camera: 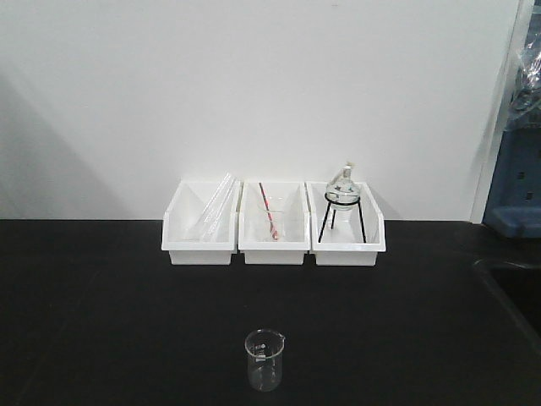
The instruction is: Pick beaker and place in left cabinet
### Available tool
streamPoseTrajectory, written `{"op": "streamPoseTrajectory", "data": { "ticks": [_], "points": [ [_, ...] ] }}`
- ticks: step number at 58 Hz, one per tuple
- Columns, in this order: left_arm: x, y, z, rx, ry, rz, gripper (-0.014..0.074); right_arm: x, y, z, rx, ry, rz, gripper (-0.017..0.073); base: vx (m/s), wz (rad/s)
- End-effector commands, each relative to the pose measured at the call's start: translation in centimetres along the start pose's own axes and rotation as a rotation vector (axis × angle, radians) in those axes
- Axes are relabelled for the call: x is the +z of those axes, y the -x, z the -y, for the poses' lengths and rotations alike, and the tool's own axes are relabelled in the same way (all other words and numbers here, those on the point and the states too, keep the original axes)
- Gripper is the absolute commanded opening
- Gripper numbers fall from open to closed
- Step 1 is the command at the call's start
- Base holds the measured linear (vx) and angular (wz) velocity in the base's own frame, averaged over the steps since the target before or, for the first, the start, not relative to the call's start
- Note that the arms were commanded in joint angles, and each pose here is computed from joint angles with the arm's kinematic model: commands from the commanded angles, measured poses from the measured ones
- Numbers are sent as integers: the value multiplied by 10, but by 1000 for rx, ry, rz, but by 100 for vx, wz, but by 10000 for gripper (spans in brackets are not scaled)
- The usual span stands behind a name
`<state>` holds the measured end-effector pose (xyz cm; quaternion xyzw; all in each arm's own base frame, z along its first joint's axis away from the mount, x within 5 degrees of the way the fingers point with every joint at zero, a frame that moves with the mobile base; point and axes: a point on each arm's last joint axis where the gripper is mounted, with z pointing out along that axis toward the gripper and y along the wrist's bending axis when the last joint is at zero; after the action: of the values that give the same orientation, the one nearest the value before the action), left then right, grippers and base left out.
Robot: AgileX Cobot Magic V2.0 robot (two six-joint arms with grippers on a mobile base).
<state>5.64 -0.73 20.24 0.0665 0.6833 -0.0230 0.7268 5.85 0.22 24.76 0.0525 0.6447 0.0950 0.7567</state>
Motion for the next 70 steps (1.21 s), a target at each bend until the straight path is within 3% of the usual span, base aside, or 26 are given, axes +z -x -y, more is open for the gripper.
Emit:
{"op": "streamPoseTrajectory", "data": {
  "ticks": [1,19,29,34,43,49,59,63,70],
  "points": [
    [-1,3,0,-10,7,86,1,9,14,-2,-1,-9,33,176,0,0],
    [-1,3,0,-10,7,86,1,34,-1,2,-31,-47,-104,411,0,0],
    [-1,3,0,-10,7,86,1,52,-1,1,-232,-25,-84,503,0,0],
    [-1,3,0,-10,7,86,1,65,-1,-2,-286,7,-113,538,0,0],
    [-1,3,0,-10,7,86,1,97,3,-12,-374,109,-150,545,0,0],
    [-1,3,0,-10,7,86,1,119,0,-20,-386,201,-149,545,0,0],
    [-1,3,0,-10,7,86,1,152,-24,-34,-412,426,-173,545,0,0],
    [-1,3,0,-10,7,86,1,165,-38,-37,-394,493,-198,545,0,0],
    [-1,3,0,-10,7,86,1,185,-58,-37,-340,538,-224,545,0,0]
  ]
}}
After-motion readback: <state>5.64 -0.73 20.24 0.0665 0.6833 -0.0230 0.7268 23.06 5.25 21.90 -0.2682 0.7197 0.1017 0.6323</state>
